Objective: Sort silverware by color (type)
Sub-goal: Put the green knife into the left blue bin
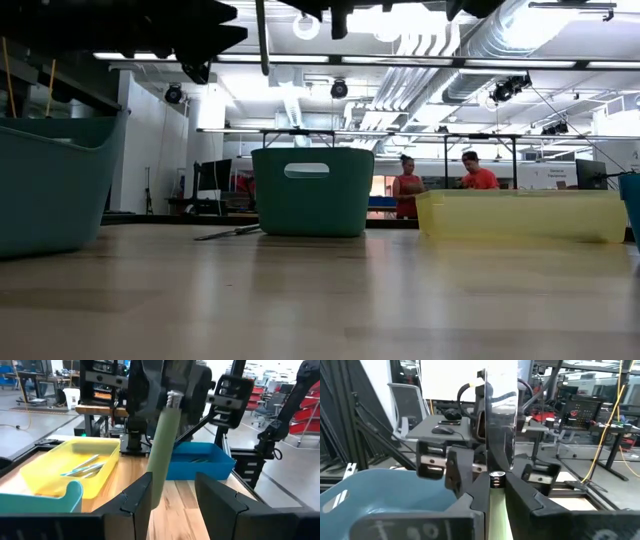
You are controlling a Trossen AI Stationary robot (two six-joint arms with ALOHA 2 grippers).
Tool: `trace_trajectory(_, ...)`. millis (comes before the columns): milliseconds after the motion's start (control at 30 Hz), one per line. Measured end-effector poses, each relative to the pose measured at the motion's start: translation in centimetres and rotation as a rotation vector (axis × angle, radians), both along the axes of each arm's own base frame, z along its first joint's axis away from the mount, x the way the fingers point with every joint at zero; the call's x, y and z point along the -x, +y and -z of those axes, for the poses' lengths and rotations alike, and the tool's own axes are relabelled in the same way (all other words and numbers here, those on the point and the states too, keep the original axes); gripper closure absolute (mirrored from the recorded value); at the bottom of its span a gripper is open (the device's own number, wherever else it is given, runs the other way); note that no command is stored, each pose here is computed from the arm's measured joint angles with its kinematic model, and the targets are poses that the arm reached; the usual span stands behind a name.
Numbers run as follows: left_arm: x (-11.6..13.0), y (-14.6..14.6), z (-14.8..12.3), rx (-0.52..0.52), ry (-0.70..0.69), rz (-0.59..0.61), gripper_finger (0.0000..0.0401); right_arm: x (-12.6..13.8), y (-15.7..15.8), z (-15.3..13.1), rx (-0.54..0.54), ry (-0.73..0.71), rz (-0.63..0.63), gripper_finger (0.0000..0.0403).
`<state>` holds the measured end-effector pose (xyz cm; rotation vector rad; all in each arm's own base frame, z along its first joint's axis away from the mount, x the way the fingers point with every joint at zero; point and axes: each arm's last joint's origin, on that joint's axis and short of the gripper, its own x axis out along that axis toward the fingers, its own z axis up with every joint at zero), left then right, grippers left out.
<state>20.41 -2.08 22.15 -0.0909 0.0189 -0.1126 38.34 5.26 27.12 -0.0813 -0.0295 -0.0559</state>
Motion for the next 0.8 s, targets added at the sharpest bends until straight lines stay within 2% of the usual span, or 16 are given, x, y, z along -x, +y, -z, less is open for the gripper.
trace_trajectory(300,-1.4,-0.1,0.7,-0.028,-0.057,-0.005,0.0261,0.0,0.0,0.0,-0.022,0.001,-0.008,0.0371)
trace_trajectory(600,-3.5,-0.3,1.1,-0.05,-0.011,-0.003,0.0261,0.0,0.1,0.0,-0.026,0.001,-0.009,0.0371)
trace_trajectory(800,-4.1,-0.4,0.5,-0.023,-0.023,0.0,0.0262,0.0,0.1,0.1,-0.025,0.012,-0.009,0.0371)
